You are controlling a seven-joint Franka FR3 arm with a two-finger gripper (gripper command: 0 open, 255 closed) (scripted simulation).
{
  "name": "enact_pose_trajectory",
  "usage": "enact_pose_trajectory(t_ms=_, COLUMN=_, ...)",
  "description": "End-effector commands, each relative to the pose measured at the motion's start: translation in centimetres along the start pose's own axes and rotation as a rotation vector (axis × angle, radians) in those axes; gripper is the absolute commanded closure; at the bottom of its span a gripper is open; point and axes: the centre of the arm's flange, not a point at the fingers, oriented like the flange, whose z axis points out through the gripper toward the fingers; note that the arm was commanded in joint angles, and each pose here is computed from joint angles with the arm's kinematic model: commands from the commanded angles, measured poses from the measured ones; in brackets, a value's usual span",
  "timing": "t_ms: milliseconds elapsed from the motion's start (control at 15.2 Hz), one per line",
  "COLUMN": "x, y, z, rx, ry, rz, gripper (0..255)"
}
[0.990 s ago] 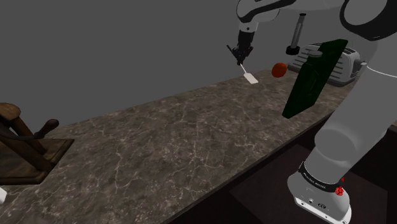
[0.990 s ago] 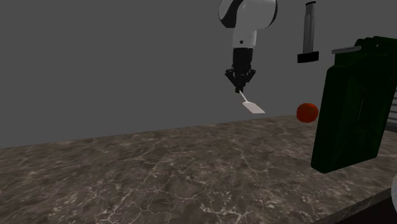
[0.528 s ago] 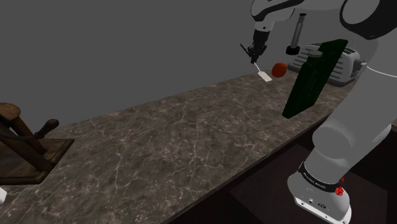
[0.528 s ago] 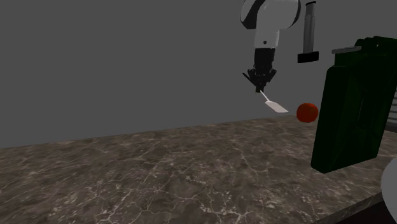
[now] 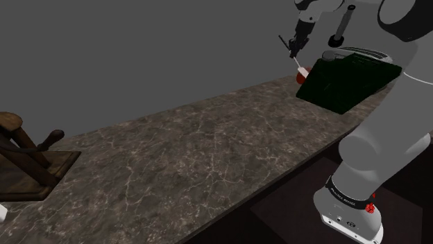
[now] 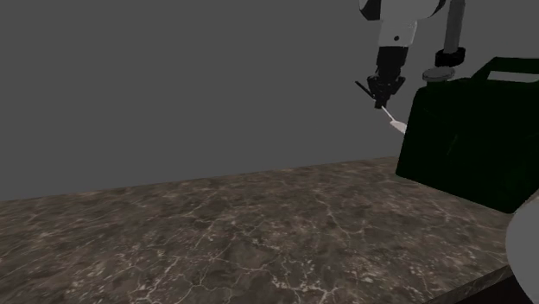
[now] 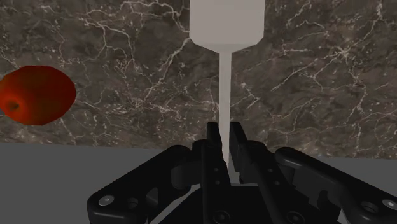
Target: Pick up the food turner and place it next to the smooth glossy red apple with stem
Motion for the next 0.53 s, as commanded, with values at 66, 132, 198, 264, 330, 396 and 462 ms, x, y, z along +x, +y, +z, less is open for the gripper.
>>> enact_pose_trajectory(t_ms=66, x=-1.5, y=5.7, z=5.1, rx=0.024, ry=-0.094, rz=0.026, gripper=255)
enact_pose_trajectory(t_ms=132, x=-1.9, y=6.9, z=5.1, rx=0.024, ry=-0.094, rz=0.026, gripper=255)
enact_pose_trajectory(t_ms=198, x=-2.3, y=8.2, z=5.1, rx=0.024, ry=-0.094, rz=0.026, gripper=255)
enact_pose_trajectory(t_ms=264, x=-2.6, y=9.5, z=5.0, rx=0.024, ry=-0.094, rz=0.026, gripper=255)
enact_pose_trajectory(t_ms=330, x=-3.0, y=10.8, z=5.0, rx=0.024, ry=-0.094, rz=0.026, gripper=255)
enact_pose_trajectory(t_ms=396, x=-3.4, y=12.0, z=5.0, rx=0.024, ry=-0.094, rz=0.026, gripper=255)
enact_pose_trajectory(t_ms=462, x=-2.4, y=9.0, z=-4.1, rx=-0.030, ry=0.045, rz=0.006, gripper=255)
